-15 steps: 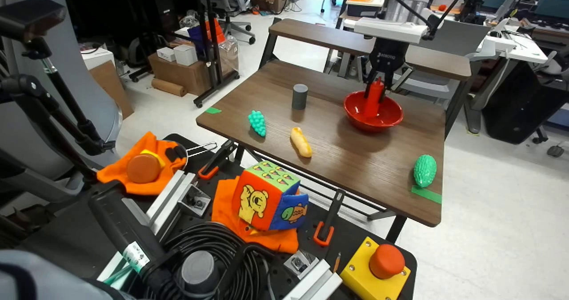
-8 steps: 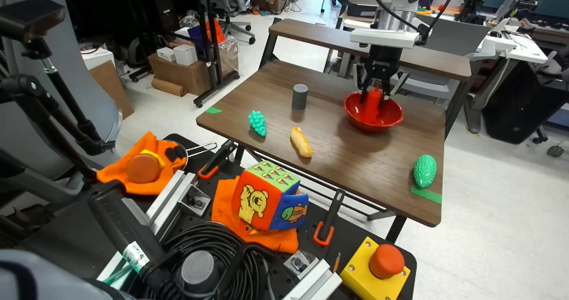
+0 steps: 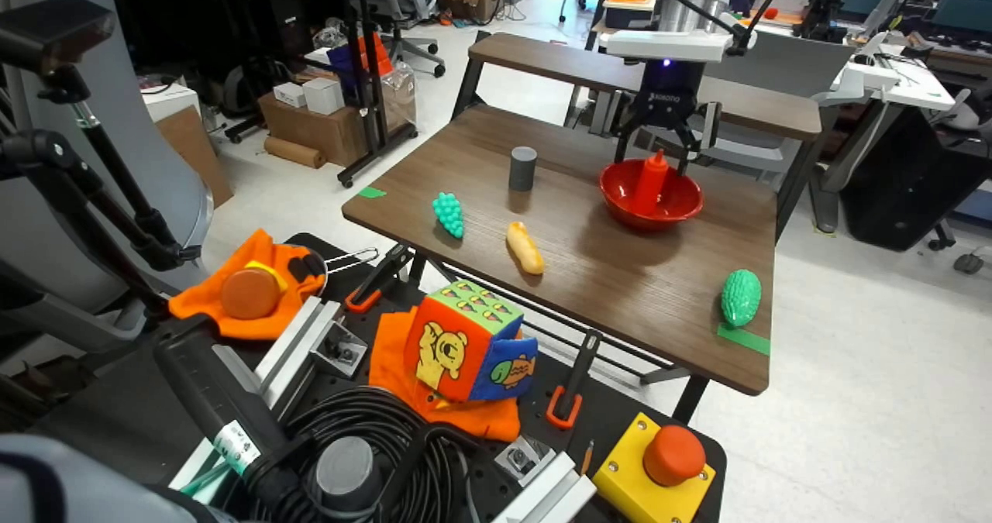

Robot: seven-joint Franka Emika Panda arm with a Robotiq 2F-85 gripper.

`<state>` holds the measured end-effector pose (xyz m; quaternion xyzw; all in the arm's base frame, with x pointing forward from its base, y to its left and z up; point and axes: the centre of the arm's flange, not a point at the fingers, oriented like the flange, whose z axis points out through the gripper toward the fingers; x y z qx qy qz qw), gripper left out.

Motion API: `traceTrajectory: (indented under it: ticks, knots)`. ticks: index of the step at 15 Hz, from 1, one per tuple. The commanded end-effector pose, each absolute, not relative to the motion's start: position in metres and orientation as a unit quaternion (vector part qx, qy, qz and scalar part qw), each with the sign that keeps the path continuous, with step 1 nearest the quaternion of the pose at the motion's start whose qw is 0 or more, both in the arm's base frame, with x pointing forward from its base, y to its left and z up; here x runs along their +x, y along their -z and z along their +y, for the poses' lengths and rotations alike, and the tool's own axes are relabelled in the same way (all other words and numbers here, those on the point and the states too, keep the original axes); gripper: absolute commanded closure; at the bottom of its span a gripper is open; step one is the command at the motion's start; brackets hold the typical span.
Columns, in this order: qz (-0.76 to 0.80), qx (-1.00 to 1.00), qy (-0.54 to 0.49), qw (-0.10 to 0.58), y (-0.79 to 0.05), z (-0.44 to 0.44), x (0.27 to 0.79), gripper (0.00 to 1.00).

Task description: Pick up the bottle and put it in the bowl

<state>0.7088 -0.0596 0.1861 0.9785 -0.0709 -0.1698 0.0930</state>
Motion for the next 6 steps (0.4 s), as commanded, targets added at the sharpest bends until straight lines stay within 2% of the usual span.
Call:
traceTrajectory:
  ticks: [1,6]
  knots:
    - [-0.081,0.977,0.175,0.091,-0.197,-0.060,0.702,0.00]
    - [-0.083,0.976,0.179,0.091,-0.198,-0.060,0.698,0.00]
